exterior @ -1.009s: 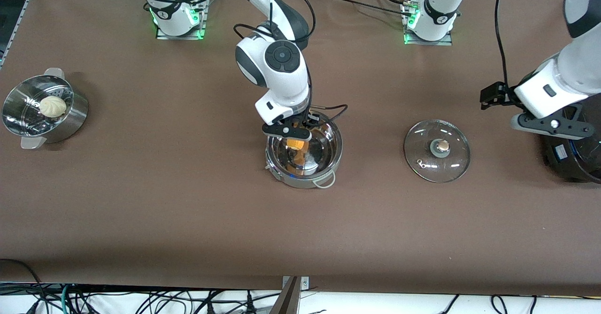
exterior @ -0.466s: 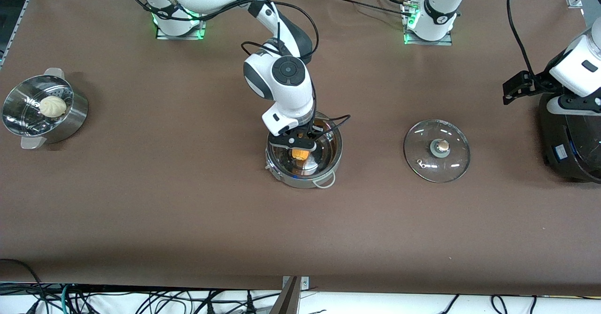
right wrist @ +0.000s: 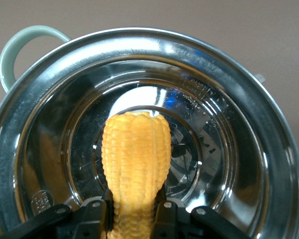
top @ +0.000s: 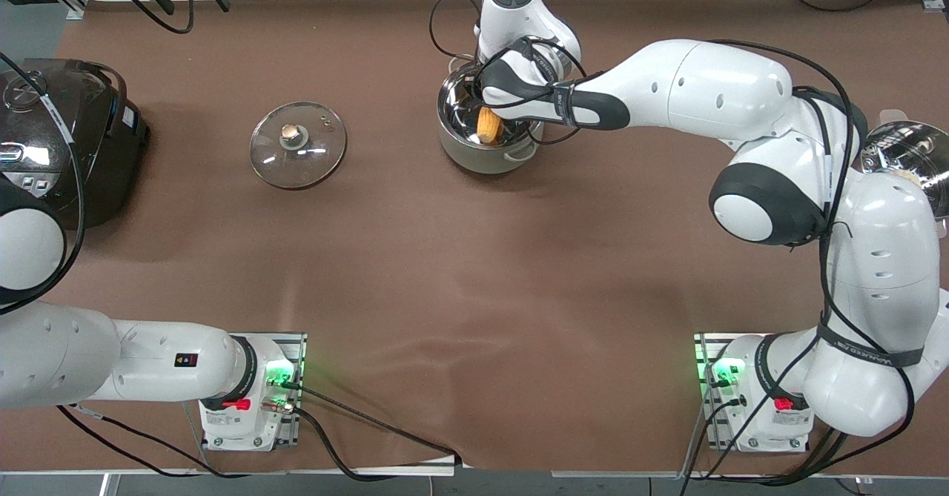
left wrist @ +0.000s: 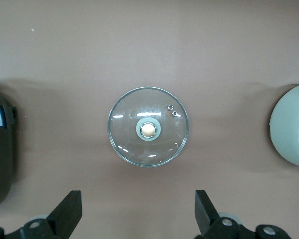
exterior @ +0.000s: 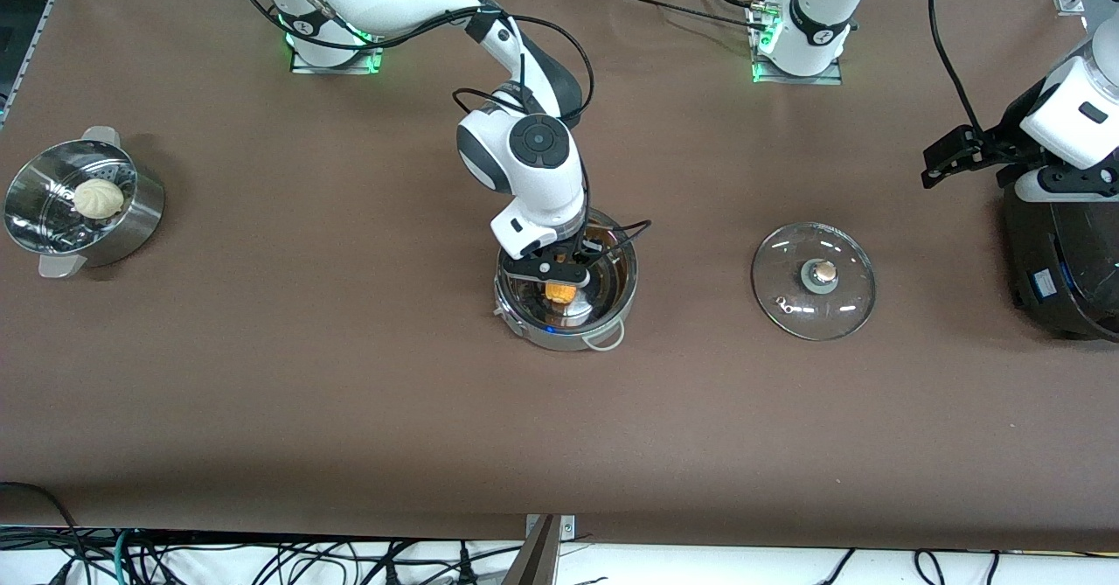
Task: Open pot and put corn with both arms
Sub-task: 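Lower the corn into the pot while the left gripper withdraws from the lid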
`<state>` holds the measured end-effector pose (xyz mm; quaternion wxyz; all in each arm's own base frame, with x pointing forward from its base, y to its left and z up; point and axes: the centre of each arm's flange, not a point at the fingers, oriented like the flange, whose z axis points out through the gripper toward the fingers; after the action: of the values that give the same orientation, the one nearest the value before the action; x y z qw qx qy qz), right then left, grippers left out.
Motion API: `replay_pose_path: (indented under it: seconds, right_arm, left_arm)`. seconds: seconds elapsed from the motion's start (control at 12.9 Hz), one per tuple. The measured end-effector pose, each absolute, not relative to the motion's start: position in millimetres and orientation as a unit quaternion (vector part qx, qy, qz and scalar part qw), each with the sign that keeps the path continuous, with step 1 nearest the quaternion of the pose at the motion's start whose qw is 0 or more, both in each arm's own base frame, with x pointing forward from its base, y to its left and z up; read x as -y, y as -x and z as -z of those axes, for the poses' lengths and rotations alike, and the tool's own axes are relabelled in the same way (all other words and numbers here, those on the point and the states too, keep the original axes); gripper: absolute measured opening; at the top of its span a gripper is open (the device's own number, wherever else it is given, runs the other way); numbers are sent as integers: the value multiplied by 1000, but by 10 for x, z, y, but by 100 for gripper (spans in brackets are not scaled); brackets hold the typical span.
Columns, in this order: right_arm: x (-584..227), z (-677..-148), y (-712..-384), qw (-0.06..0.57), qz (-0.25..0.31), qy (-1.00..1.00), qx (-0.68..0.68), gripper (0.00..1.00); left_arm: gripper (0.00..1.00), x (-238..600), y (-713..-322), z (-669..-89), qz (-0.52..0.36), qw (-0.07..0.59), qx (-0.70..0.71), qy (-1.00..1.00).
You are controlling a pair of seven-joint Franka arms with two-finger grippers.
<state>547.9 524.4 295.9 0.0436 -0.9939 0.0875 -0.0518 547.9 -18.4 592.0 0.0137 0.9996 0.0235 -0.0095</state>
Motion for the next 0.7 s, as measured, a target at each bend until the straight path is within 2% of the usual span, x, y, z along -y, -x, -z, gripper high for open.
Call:
replay_pose_path:
  seconds: [0.23, 0.31, 0.47, 0.7]
  right_arm:
    - [-5246, -2959, -5479, 44, 52, 994, -88, 33]
    - [-5246, -2960, -5479, 44, 52, 994, -88, 38]
    - [-5246, -2960, -5479, 44, 52, 994, -88, 57]
    - [-5241, -2960, -5484, 38, 59, 994, -82, 92]
  left_arm:
    - [100, 143, -5450, -5929, 6, 17, -28, -999]
    - [100, 145, -5448, -5932, 6, 17, -28, -999]
    - [100, 145, -5452, -5927, 6, 17, -28, -999]
    - [100, 147, -5453, -5917, 8, 16, -27, -999]
